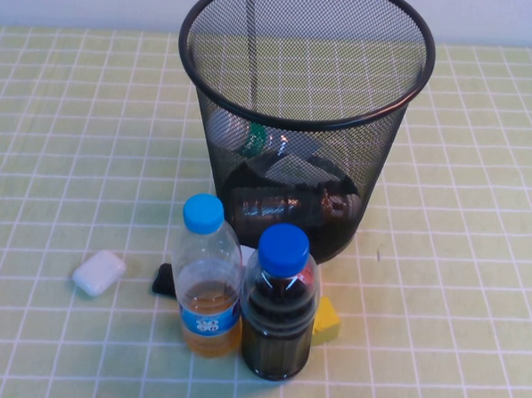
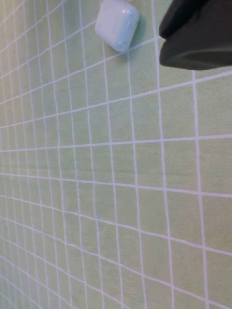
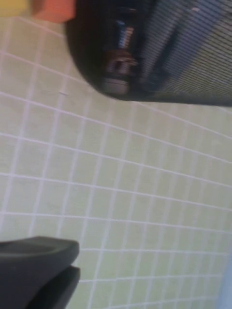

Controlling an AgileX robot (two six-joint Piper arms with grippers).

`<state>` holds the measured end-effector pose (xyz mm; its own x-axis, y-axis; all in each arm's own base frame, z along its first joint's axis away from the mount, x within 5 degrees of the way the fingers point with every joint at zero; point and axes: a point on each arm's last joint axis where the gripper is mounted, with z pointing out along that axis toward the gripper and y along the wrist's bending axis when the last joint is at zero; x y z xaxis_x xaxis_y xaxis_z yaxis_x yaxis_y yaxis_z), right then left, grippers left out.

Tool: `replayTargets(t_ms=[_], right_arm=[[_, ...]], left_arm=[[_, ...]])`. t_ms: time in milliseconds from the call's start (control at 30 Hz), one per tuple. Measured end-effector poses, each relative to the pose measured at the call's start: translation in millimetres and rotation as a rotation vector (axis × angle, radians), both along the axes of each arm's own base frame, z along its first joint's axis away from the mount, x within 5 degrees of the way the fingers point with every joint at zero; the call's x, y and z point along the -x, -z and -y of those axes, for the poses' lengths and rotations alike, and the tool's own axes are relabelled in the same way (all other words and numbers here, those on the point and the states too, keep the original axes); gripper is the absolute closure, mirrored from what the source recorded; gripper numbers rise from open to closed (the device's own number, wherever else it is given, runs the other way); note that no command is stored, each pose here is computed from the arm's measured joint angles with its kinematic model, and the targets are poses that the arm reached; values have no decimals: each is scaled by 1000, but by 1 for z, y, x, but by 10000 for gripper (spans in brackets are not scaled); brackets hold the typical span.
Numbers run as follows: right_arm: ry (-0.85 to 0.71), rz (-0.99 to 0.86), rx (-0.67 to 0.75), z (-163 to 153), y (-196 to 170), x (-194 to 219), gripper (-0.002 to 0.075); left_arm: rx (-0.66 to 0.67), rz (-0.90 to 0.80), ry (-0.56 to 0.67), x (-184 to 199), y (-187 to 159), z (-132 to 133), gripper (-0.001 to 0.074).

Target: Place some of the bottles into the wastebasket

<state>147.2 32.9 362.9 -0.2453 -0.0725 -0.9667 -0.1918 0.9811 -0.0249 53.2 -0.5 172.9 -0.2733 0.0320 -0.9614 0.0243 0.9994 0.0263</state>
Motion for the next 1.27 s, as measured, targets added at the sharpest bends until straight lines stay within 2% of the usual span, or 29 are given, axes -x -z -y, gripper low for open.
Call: replayTargets(t_ms=[67,233,433,567,600,633,700,733,900,1067,1267], right_arm=[[39,66,-58,10,16,14,726],[160,190,-63,30,60,50,726],[296,165,-18,41,129,75,726],[318,143,-9,42,167,84,726],[312,90,-1,42,177,83,726],[334,106,8,43,177,89,726],[354,10,35,45,185,92,726],[368,47,37,46,185,96,726],[352,6,52,45,187,95,726],[255,35,-32,38,185,95,726],[238,30,-53,37,185,95,726]], left_arm=[[0,0,0,0,0,0,734],[0,0,0,0,0,0,734],[0,0,0,0,0,0,734],[0,0,0,0,0,0,734],[0,0,0,0,0,0,734],[0,0,0,0,0,0,734],[0,0,0,0,0,0,734],[0,0,0,0,0,0,734],[0,0,0,0,0,0,734],[-2,0,0,0,0,0,734],[-2,0,0,0,0,0,734]])
